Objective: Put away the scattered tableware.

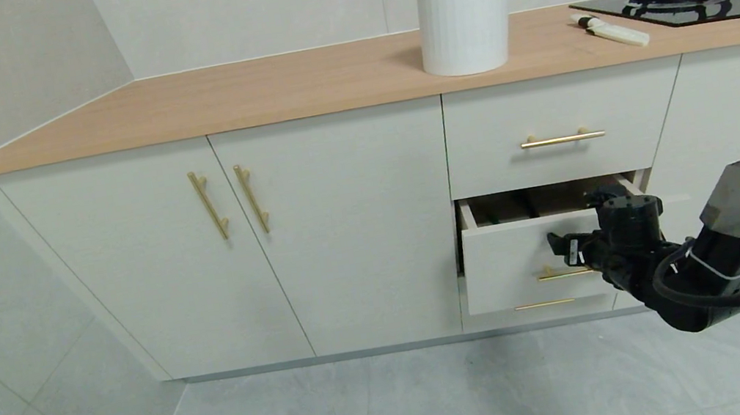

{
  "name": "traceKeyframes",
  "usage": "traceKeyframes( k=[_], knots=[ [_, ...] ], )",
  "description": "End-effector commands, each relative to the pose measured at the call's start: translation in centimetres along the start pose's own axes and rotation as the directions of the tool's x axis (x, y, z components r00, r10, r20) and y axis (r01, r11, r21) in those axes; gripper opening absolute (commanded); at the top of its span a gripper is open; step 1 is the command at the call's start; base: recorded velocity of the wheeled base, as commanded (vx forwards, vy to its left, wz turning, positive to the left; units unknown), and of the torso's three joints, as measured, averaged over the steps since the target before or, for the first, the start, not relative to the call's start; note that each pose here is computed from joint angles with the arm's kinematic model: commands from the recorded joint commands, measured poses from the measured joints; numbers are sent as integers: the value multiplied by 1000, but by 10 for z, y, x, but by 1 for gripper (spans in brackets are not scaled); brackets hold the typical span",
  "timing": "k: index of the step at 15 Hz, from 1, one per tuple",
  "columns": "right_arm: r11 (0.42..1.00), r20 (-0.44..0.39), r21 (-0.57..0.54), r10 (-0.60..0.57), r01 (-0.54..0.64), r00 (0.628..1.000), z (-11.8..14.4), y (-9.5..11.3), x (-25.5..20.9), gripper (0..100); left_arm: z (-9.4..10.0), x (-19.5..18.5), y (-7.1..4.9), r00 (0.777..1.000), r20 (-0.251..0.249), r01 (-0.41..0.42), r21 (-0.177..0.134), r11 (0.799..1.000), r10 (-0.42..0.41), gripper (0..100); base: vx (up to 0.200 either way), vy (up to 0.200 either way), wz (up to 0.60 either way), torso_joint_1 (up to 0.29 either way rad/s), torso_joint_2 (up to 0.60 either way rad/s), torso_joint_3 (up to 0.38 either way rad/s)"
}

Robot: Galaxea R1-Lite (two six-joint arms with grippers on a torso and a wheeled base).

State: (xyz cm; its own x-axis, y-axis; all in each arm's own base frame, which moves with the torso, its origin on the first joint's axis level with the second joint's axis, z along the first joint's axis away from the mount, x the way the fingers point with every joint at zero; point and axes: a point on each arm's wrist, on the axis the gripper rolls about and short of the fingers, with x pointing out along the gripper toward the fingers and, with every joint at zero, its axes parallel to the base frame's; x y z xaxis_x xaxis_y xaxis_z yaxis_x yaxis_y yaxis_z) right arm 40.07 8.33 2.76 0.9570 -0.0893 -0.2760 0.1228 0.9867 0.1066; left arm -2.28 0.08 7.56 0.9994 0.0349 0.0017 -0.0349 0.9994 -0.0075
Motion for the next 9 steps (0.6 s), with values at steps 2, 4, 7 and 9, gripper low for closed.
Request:
traceKeyframes(
  k=[2, 4, 7, 9],
  knots=[
    [1000, -3, 1, -16, 16, 1000, -11, -5, 14, 100, 0, 0, 0, 1000, 0, 0, 0, 1000, 0, 100, 0, 0, 0, 0, 0, 0],
    [1000, 13, -6, -24, 24, 1000, -10, -8, 22, 100, 0, 0, 0, 1000, 0, 0, 0, 1000, 0, 100, 0, 0, 0, 0, 0, 0],
    [1000, 39, -5, -20, 21, 999, -8, -5, 32, 100, 0, 0, 0, 1000, 0, 0, 0, 1000, 0, 100, 0, 0, 0, 0, 0, 0],
    [1000, 48, -2, -20, 20, 999, -8, -4, 36, 100, 0, 0, 0, 1000, 0, 0, 0, 1000, 0, 100, 0, 0, 0, 0, 0, 0]
  ],
)
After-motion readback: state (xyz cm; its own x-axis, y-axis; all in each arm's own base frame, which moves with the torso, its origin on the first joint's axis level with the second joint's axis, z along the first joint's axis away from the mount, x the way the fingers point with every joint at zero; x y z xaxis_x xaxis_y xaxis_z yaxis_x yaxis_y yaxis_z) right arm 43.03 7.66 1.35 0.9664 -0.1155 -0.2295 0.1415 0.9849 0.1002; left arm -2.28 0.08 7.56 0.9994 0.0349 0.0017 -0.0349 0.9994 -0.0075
